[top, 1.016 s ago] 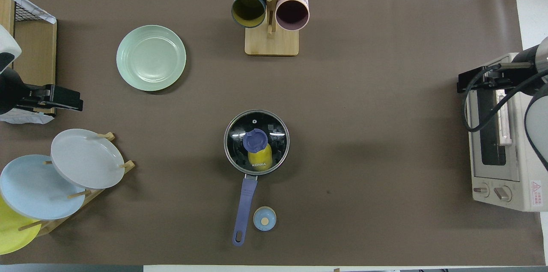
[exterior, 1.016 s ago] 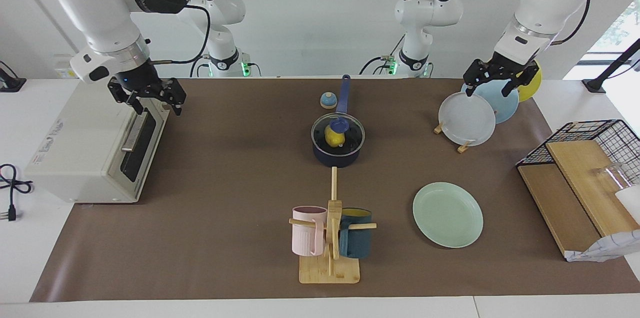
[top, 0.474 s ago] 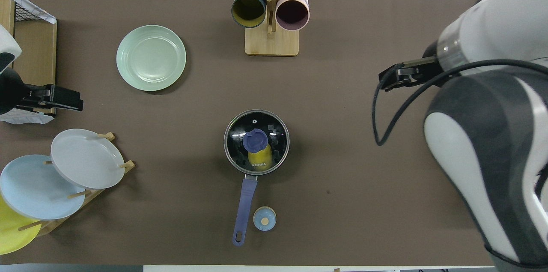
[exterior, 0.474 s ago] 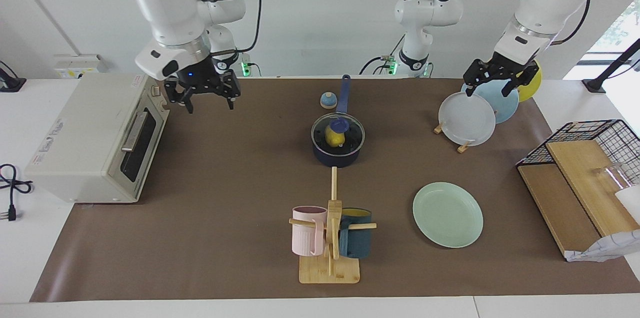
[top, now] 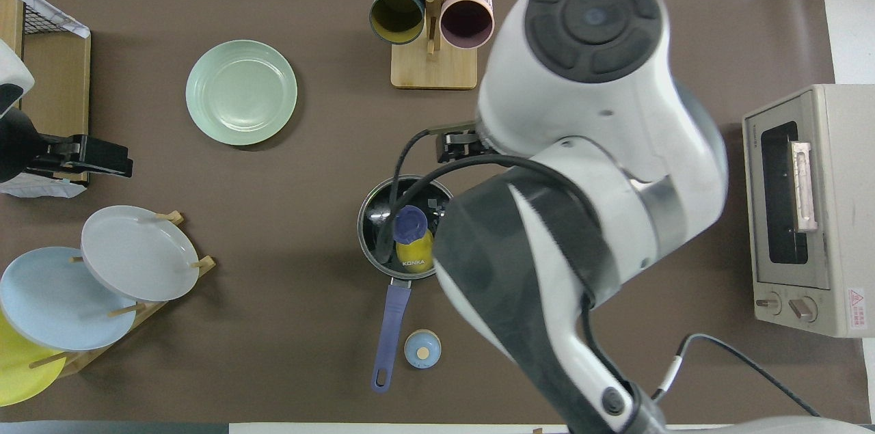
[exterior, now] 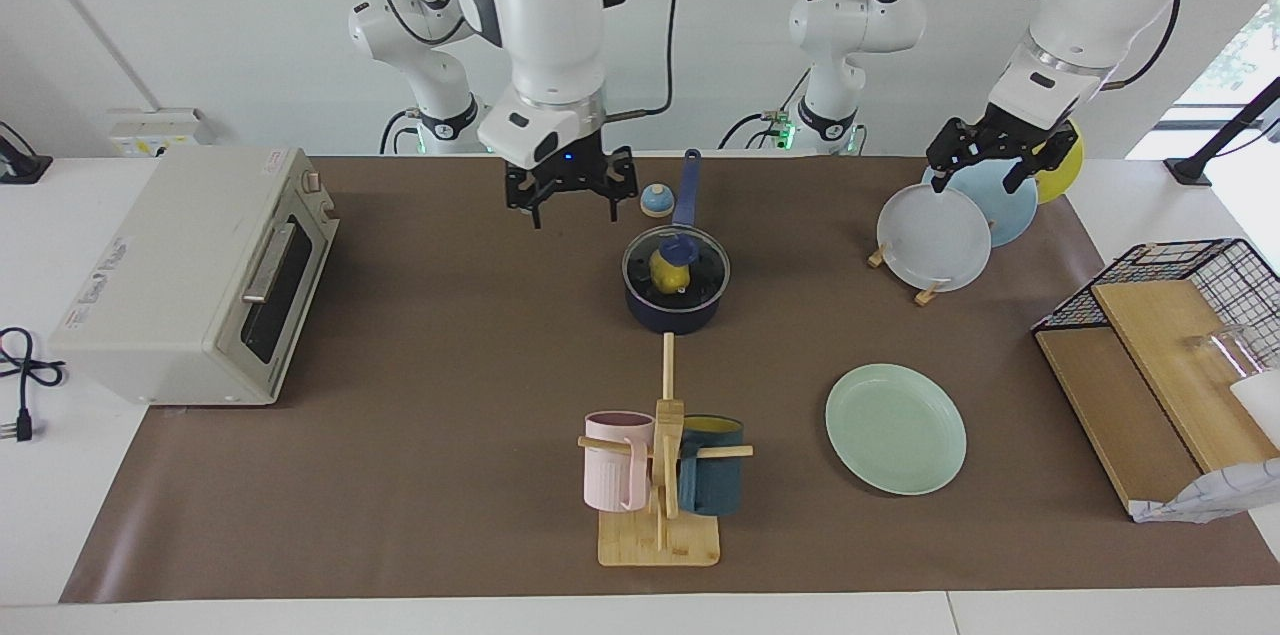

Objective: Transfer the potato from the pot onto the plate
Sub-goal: 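Grasp the lid knob with the right gripper and lift the lid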

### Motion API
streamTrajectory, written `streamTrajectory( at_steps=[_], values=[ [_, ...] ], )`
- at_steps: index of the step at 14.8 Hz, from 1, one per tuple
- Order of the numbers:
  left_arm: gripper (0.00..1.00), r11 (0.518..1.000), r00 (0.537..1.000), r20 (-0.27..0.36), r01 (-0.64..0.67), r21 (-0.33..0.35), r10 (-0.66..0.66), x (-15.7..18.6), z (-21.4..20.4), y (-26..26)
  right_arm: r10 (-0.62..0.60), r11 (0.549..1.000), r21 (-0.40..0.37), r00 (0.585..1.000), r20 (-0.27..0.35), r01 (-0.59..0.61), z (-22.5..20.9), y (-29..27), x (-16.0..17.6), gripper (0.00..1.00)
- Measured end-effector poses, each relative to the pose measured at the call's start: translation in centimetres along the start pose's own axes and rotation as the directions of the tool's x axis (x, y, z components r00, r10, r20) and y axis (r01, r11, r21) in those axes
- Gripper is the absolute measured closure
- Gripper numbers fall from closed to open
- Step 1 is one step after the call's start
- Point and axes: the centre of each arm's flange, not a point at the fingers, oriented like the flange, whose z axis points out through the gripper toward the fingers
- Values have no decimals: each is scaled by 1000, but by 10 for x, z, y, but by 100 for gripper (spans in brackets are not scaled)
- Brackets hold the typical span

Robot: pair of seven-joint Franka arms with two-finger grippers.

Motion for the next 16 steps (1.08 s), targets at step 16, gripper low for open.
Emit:
streamTrajectory(
  at_steps=[16],
  values=[
    [0,1000,1000,0,0,0,0,0,0,0,-49,999,9,998,-48,49,142,-117,-45,0]
  ],
)
